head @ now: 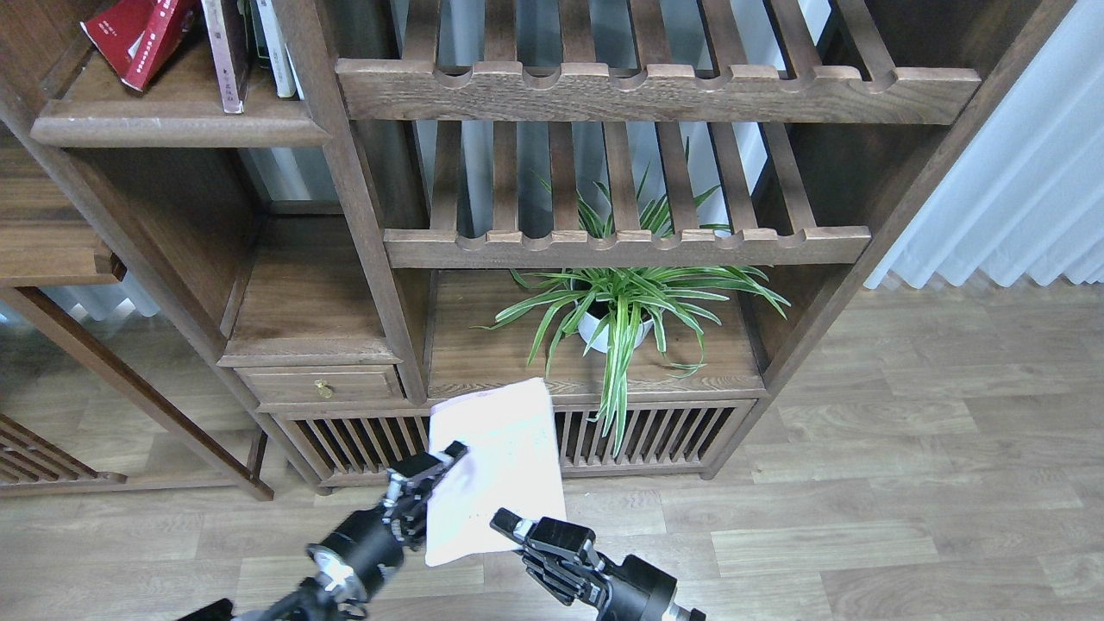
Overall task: Organize books on shelf
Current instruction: 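Carry the white book with the left gripper up to the upper-left shelf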
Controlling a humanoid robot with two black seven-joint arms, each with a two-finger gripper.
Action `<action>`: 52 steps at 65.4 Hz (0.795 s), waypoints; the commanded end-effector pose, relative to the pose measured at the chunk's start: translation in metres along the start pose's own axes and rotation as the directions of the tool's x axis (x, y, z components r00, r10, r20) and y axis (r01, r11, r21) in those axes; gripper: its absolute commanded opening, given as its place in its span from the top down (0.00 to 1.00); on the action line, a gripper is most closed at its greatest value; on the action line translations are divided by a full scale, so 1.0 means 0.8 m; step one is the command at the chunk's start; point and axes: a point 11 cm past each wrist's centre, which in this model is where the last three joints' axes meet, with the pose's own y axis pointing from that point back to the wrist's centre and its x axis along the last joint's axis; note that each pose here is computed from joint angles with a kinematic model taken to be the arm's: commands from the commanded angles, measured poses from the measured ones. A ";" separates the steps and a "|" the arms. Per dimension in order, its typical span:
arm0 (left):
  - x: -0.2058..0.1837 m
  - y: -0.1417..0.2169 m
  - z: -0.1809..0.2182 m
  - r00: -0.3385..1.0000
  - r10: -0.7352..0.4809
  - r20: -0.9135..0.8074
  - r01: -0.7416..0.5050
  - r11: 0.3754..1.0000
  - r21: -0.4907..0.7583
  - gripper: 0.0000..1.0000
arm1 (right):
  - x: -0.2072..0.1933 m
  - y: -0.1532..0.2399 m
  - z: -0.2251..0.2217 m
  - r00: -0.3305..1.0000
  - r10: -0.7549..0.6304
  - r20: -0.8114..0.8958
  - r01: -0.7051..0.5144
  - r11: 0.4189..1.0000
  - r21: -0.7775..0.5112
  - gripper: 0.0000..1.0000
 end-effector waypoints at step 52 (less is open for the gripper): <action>-0.416 0.228 0.356 0.617 -0.032 0.786 0.451 0.833 -0.320 0.94 | 0.030 0.018 -0.020 0.993 0.108 -0.057 -0.107 0.994 0.018 0.01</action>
